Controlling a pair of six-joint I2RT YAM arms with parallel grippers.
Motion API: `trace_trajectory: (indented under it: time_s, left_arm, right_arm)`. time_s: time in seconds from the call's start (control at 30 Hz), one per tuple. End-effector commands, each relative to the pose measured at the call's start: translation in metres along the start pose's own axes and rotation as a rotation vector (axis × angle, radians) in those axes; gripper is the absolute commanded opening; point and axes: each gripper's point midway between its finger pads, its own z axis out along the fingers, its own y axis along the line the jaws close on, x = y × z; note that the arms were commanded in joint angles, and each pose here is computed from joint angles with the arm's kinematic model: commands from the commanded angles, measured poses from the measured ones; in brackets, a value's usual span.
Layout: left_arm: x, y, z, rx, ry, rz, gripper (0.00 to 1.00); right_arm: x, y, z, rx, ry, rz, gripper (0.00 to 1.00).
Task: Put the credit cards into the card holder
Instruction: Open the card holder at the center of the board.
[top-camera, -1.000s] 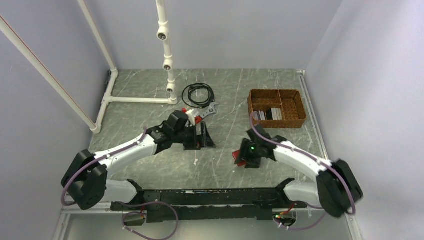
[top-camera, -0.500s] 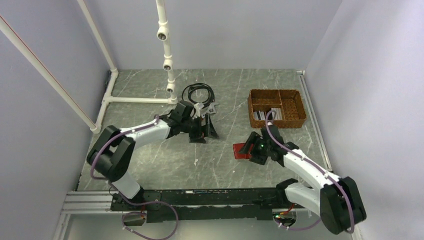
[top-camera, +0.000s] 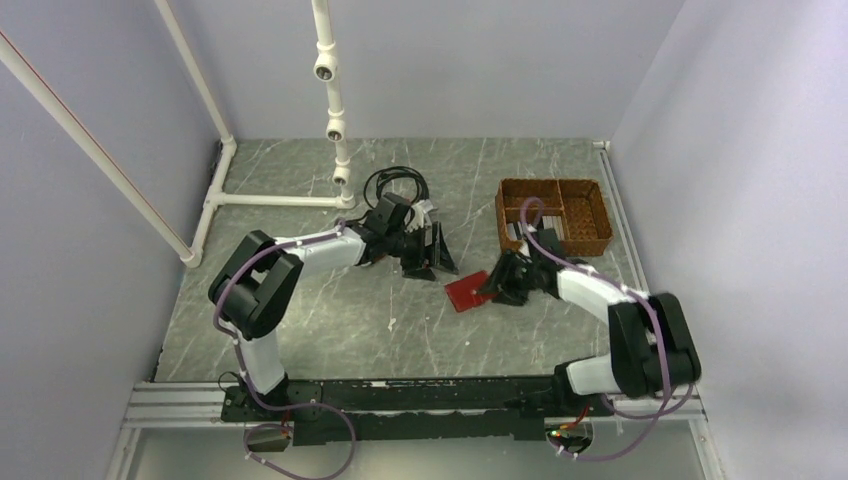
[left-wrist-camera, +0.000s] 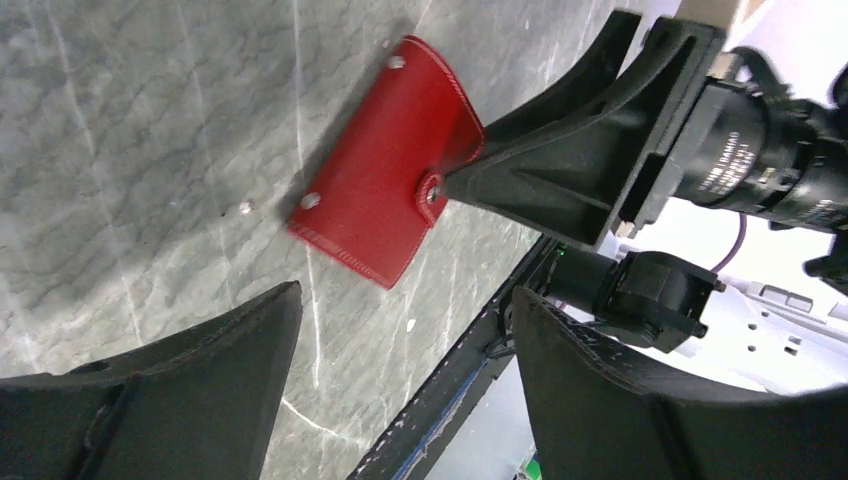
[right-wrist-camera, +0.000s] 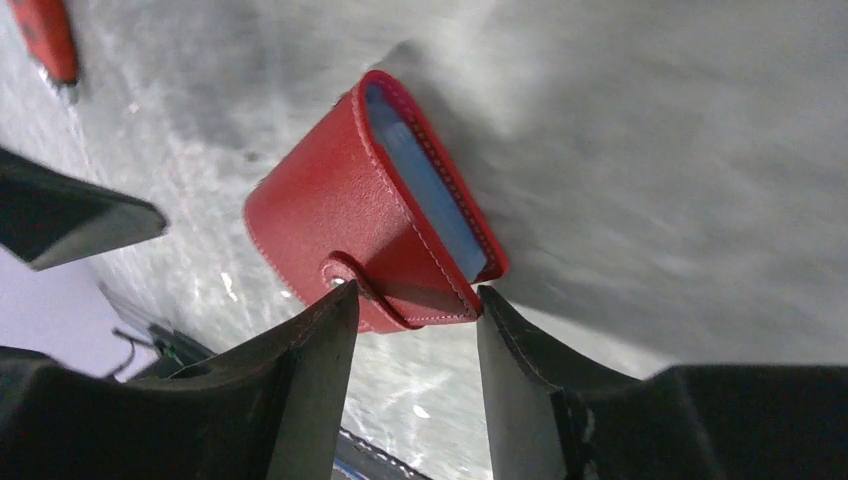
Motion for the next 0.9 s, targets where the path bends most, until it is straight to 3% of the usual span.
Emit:
trace_trajectory:
  time_s: [0.0, 0.1, 0.2, 0.33, 0.4, 0.57, 0.77, 0.87]
  left_arm:
    - [0.002, 0.005, -0.015, -0.023, -0.041, 0.001, 0.8]
    - [0.01, 0.025, -0.031, -0.061, -0.082, -0.047, 0.76]
    - [0.017, 0.042, -0.045, -0.093, -0.102, -0.082, 0.79]
    - [0.007, 0.051, -0.054, -0.105, -0.121, -0.086, 0.83]
    - [-0.004, 0.05, -0.053, -0.103, -0.114, -0.061, 0.8]
    - [-0.019, 0.06, -0.034, -0.137, -0.035, -0.017, 0.78]
    - [-0.024, 0.076, -0.016, -0.156, -0.001, -0.002, 0.78]
    - [-0.014, 0.076, -0.009, -0.126, 0.046, -0.014, 0.75]
  right_arm:
    - [-0.01, 0.08, 0.01, -0.169, 0.024, -0.4, 0.49]
    - [-0.025, 0.085, 0.013, -0.039, -0.035, -0.492, 0.5]
    - [-0.038, 0.067, 0.011, 0.084, -0.084, -0.501, 0.59]
    - [-0.031, 0.069, 0.017, 0.049, -0.054, -0.483, 0.61]
    - [-0.028, 0.076, 0.02, 0.011, -0.039, -0.461, 0.61]
    - [-0.021, 0.096, 0.03, -0.103, -0.001, -0.406, 0.54]
    - [-0.016, 0.089, 0.051, -0.109, 0.034, -0.397, 0.45]
    - [-0.017, 0.075, 0.057, -0.053, 0.034, -0.392, 0.35]
